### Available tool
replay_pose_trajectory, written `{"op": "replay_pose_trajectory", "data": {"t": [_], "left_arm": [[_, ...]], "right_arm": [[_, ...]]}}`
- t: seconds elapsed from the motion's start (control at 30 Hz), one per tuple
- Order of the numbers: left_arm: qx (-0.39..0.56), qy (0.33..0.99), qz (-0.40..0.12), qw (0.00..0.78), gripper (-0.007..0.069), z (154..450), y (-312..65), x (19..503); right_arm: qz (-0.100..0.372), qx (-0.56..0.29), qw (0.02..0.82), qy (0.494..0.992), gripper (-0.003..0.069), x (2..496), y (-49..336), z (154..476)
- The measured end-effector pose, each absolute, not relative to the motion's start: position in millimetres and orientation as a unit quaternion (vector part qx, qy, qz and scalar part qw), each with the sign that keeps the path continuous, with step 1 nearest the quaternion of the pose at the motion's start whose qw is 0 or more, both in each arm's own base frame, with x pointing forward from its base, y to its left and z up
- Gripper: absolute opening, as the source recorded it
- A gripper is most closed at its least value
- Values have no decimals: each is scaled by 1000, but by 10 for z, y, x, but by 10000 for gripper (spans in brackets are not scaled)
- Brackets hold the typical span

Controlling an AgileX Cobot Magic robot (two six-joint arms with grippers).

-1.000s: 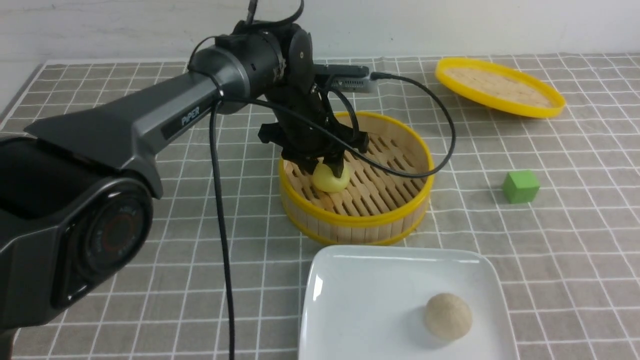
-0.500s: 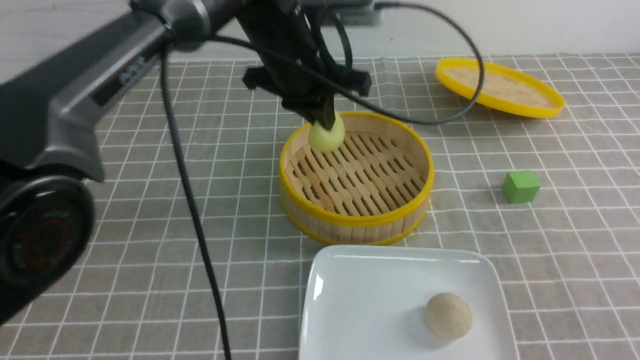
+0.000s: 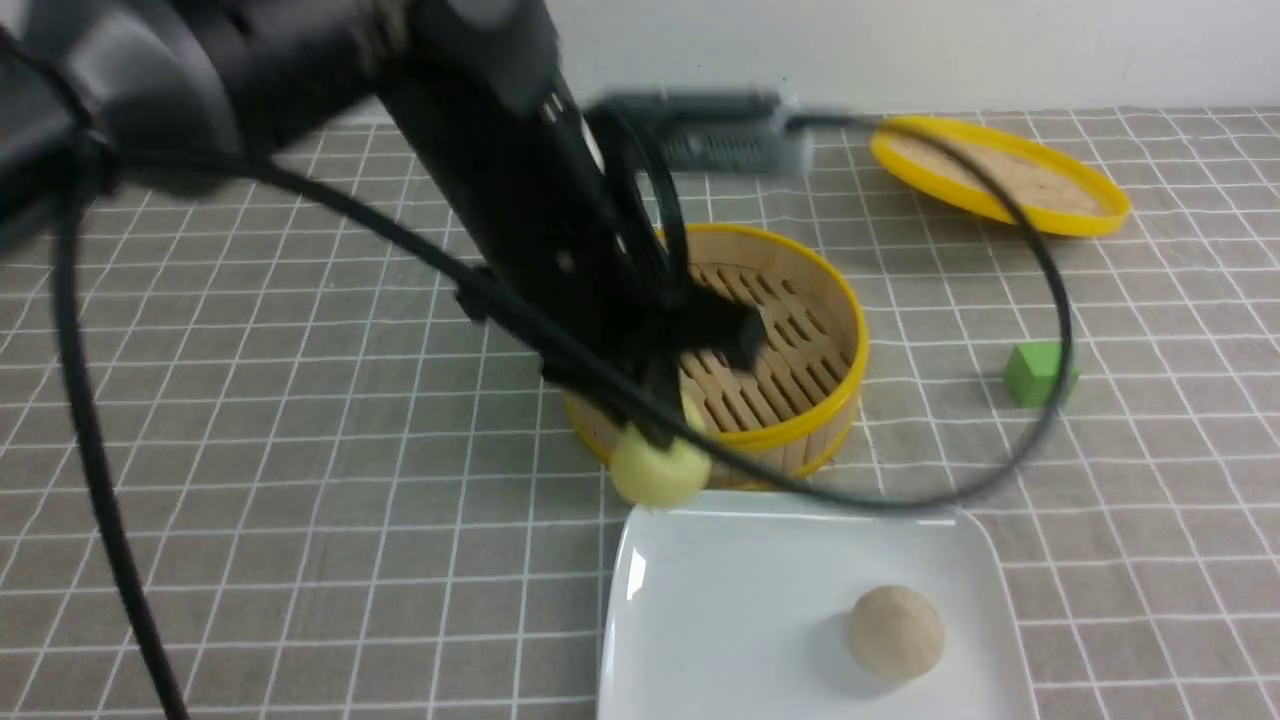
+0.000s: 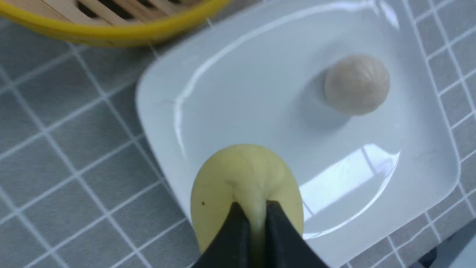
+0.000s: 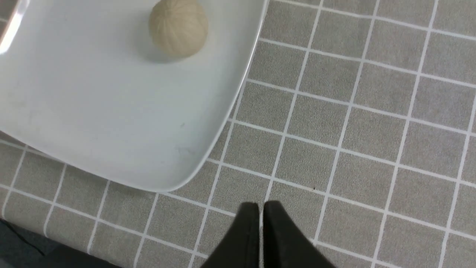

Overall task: Put the steamed buns into the plate on the grey tablecloth.
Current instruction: 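Carry the bun from the bamboo steamer to the plate with the left gripper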

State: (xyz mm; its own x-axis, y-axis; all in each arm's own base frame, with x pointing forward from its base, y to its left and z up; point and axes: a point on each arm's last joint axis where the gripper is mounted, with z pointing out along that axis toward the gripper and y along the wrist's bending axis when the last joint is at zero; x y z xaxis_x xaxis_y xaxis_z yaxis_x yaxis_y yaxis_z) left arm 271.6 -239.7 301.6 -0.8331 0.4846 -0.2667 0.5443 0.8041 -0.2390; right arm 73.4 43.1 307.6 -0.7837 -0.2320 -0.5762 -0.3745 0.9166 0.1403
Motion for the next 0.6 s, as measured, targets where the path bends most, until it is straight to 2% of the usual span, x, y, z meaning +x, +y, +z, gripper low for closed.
{"op": "replay_pose_trajectory", "data": {"t": [0.23,0.43,0.6], "left_arm": [[326,933,-112,102,36,2354,-2784,2651],[331,933,-108,93,78,2141,-2926,2630],[327,934,-113,90,193,2134,-2955,2605]], "right_arm": [[132,-150,291,936,47,742,440,3084],[137,-146,289,936,53,739,445,3085],[134,-147,293,935,54,683,411,3095]]}}
